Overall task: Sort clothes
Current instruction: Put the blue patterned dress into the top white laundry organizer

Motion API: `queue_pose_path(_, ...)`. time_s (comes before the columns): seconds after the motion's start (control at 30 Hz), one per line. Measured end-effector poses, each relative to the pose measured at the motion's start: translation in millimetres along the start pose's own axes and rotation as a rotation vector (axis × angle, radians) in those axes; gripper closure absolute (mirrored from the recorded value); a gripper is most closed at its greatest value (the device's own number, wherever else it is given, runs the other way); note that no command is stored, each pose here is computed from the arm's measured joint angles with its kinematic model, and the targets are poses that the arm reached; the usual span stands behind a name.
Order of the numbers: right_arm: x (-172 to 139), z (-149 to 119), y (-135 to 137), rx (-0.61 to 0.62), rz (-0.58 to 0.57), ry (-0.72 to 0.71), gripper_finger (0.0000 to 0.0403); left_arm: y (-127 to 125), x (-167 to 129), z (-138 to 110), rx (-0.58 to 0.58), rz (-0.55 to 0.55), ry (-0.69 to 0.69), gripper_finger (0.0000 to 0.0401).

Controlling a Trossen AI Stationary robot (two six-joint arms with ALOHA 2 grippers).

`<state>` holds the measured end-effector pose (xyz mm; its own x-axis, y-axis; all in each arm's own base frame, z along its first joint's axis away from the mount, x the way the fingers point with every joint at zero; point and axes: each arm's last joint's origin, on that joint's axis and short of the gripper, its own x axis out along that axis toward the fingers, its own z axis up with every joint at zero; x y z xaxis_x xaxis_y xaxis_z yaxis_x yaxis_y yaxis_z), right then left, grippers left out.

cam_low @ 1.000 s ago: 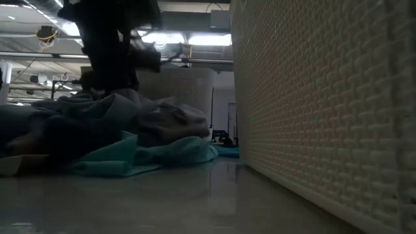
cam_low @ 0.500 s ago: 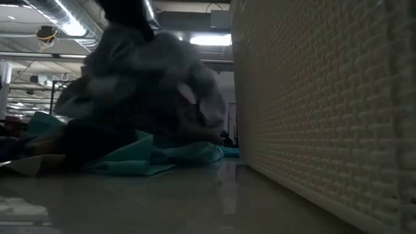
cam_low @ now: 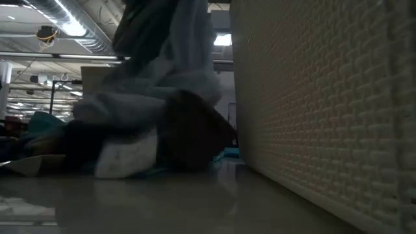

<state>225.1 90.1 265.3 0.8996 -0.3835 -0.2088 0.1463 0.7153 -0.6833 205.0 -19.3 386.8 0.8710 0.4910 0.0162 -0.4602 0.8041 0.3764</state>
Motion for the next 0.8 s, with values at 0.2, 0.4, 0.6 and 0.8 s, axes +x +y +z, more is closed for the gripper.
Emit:
queue_pose_path(0.2, 0.0, 0.0, 0.0, 0.000, 0.001, -0.001, 0.0093, 25.2, -3.7, 20.1, 0.115, 0.159, -0.166, 0.0381)
queue_pose_path(0.4, 0.0, 0.1, 0.0, 0.000, 0.001, -0.001, 0.0093, 53.4, -6.4, 35.0, 0.262, 0.405, -0.278, 0.0373)
queue_pose_path(0.6, 0.0, 0.1, -0.1, 0.000, 0.001, -0.001, 0.0093, 86.8, -13.8, 42.5, 0.308, 0.694, -0.353, 0.0375)
queue_pose_path(0.8, -0.1, 0.2, -0.5, 0.002, -0.014, 0.006, 0.0093, 113.2, -16.3, 46.4, 0.393, 0.825, -0.465, 0.0373)
